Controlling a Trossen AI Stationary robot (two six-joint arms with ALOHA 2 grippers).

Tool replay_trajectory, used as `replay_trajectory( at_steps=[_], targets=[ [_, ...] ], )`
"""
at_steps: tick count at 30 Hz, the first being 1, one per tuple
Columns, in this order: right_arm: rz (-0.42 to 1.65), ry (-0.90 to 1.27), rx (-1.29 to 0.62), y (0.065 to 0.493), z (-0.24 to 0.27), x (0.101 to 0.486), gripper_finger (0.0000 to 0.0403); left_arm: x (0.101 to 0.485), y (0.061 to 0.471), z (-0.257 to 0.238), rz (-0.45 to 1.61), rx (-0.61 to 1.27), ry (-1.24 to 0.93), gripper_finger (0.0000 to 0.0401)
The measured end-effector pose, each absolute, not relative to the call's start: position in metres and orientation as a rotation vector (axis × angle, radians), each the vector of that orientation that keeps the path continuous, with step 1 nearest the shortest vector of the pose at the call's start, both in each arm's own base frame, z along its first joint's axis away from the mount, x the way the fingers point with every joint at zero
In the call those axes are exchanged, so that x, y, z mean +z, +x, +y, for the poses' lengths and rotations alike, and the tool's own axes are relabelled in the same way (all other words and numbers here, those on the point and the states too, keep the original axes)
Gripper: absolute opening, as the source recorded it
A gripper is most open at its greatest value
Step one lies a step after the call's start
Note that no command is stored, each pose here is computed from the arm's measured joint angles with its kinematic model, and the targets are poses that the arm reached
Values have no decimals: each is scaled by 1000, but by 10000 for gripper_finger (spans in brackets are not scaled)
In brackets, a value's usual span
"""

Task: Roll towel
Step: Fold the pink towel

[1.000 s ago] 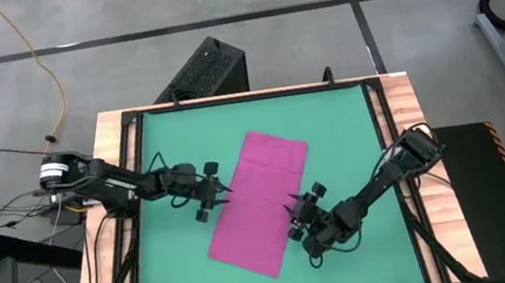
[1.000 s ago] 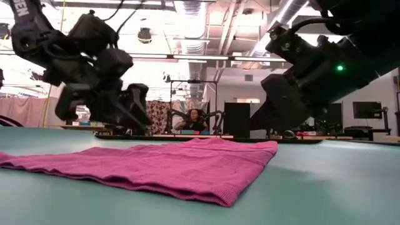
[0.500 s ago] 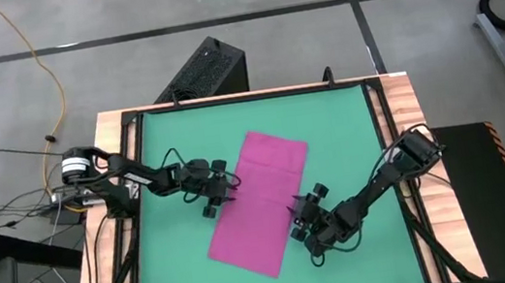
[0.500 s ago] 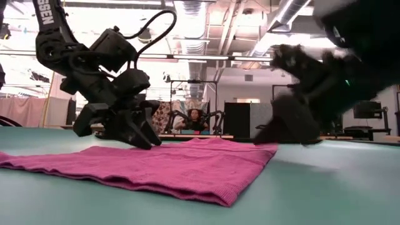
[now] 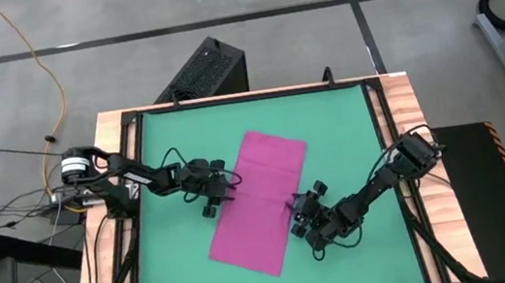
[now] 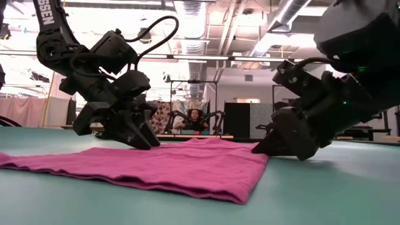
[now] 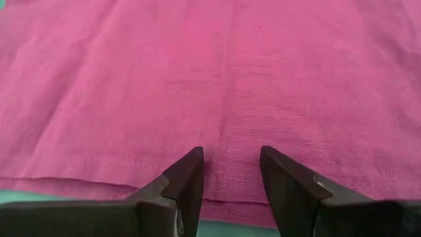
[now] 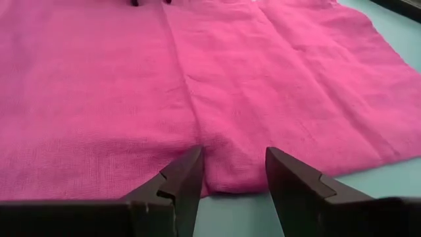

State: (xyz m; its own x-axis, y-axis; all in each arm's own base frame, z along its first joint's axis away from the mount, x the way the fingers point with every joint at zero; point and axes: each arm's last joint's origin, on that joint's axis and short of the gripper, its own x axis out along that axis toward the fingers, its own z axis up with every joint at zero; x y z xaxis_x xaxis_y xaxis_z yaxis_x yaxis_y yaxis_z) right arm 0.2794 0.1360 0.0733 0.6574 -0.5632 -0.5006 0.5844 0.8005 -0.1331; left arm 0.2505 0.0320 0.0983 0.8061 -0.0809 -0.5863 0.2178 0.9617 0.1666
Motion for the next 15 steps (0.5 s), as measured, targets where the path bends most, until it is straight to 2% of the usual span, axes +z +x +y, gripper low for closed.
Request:
replay_trajectory(
  at_steps=[6,9,15],
  targets=[
    [447,-65,-672,272,147,89,181,97,250,33,627,-156,218,142],
    [386,-50,-664,272,154,104,181,97,249,33,633,-156,218,142],
    [393,-44,-649,278,150,103,180,97,249,33,632,-154,218,142]
  ],
)
